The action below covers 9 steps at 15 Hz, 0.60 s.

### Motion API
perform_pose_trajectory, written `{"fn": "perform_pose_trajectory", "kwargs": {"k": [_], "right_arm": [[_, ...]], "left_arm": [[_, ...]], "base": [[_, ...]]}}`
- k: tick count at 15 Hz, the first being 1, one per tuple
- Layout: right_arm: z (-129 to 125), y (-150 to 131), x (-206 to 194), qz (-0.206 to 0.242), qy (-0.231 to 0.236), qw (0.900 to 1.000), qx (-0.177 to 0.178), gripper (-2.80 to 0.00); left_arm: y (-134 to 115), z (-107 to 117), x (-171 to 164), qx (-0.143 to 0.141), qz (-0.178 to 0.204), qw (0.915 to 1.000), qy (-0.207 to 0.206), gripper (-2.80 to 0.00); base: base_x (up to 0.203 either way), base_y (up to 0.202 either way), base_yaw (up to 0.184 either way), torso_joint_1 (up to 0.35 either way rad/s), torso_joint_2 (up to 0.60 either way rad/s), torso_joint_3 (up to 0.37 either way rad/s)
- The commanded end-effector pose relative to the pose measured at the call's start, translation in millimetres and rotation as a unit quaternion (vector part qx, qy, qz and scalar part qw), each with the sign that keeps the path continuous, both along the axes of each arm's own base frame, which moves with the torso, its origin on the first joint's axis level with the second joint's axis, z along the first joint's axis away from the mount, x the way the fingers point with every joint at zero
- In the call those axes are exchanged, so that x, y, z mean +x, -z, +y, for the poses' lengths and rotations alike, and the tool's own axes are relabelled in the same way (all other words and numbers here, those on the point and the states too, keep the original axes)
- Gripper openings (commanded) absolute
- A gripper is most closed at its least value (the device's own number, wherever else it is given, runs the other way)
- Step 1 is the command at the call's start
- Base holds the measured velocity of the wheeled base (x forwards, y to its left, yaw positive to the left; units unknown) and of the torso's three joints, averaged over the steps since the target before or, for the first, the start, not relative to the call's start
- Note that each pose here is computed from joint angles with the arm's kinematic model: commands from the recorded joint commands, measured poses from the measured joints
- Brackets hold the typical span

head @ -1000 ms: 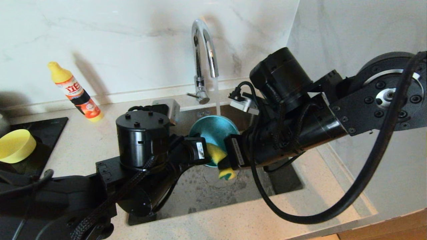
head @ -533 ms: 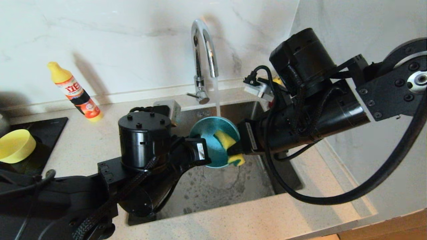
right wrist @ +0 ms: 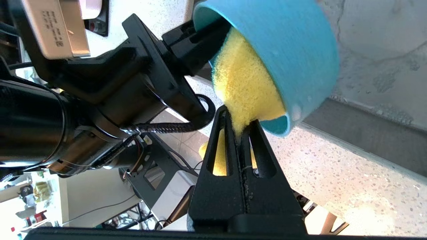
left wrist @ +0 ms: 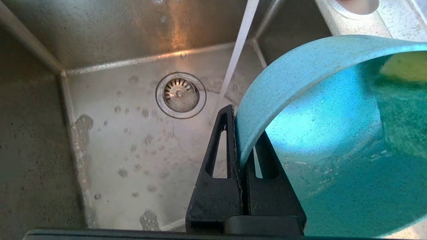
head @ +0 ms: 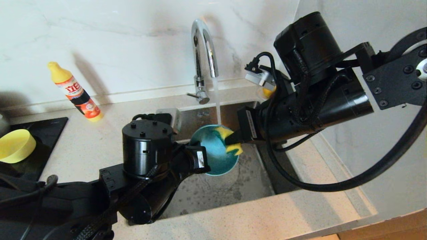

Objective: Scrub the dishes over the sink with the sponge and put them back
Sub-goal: Wipe the bowl

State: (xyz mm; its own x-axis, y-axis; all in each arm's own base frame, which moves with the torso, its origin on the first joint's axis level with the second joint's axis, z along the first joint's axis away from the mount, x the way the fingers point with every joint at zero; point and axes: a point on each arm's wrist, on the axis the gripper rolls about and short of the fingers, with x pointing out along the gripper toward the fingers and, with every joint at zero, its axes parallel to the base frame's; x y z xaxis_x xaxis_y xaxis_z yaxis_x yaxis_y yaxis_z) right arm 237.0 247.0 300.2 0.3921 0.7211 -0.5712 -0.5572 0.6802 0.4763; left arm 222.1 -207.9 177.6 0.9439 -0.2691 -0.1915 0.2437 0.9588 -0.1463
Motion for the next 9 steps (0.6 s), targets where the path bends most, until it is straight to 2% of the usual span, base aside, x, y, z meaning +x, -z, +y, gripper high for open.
{"fn": "perform_pose_trajectory", "kwargs": {"k": [1,5,9], "right_arm": [[9,8,1,0.009,-0.008,1.0,-0.009,-2.8],[20,16,-1,0.016,-0.022,0.999,-0.017,-2.8],[11,7,-4,0.009,-0.015,1.0,-0.01,-2.8]], "left_arm": [[1,0,0,0.0,0.001,1.0,-0.001,-2.8],[1,0,0,-0.002,0.001,1.0,-0.002,-2.8],[-1,1,-1,-0.005,-0.001,1.0,-0.003,-2.8]], "base": [[0.0,0.0,0.0,0.0,0.0,0.0],[0.0,0.0,0.0,0.0,0.0,0.0],[0.0,0.0,0.0,0.0,0.0,0.0]]}}
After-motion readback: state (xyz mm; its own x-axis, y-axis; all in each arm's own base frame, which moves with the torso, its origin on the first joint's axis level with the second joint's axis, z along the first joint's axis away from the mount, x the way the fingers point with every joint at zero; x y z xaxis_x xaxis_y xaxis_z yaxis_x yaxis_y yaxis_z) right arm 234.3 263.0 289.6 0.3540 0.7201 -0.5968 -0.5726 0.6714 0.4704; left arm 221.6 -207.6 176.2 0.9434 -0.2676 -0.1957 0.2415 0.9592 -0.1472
